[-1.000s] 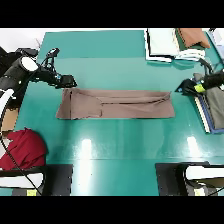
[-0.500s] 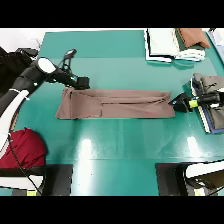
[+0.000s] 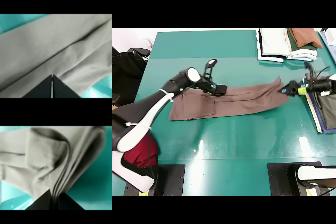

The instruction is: Fold the shirts.

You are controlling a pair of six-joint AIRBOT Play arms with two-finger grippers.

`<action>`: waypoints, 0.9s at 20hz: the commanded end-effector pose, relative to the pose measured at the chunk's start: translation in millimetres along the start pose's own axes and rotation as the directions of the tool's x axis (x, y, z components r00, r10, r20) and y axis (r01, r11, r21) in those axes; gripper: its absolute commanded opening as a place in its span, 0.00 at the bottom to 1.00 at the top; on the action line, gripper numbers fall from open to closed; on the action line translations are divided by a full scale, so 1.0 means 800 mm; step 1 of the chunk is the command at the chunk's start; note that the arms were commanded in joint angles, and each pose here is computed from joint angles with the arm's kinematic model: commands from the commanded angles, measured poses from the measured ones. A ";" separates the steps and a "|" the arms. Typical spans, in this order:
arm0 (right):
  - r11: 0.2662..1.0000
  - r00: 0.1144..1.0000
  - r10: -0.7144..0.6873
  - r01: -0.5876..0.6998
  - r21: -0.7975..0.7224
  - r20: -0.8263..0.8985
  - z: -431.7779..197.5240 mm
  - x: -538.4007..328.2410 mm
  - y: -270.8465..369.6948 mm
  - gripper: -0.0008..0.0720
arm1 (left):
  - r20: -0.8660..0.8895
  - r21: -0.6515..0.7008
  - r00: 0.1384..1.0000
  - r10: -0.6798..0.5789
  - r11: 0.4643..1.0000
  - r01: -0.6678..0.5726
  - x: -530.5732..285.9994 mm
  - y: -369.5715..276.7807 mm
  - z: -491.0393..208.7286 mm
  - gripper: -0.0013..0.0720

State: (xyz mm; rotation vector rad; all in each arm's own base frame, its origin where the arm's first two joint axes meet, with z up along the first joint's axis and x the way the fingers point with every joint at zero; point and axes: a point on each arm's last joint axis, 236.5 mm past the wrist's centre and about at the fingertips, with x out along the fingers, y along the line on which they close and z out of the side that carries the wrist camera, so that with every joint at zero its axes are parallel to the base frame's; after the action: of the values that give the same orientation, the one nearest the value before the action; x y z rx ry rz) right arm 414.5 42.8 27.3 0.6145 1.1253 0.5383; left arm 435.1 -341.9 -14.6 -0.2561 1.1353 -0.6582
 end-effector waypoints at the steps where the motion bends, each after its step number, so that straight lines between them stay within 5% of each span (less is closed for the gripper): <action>1: 0.987 0.996 0.026 -0.013 -0.158 0.080 0.038 -0.045 0.100 0.04 | -0.031 0.001 0.999 -0.036 0.999 0.036 0.042 -0.019 0.000 0.05; 12: 0.905 0.983 0.163 -0.116 -0.410 0.082 0.041 -0.050 0.307 0.04 | -0.051 -0.018 0.998 -0.044 0.999 0.043 0.072 -0.014 -0.005 0.05; 18: 0.858 0.969 0.236 -0.175 -0.484 0.068 0.021 -0.012 0.375 0.04 | 0.067 0.023 0.998 0.006 1.000 -0.008 -0.043 0.009 0.089 0.05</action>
State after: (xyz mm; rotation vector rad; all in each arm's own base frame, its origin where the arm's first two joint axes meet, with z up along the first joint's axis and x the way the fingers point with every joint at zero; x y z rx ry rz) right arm 403.9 220.4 236.6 0.3354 0.8085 0.8823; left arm 470.8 -362.4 -2.0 -0.2787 1.1134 -0.7005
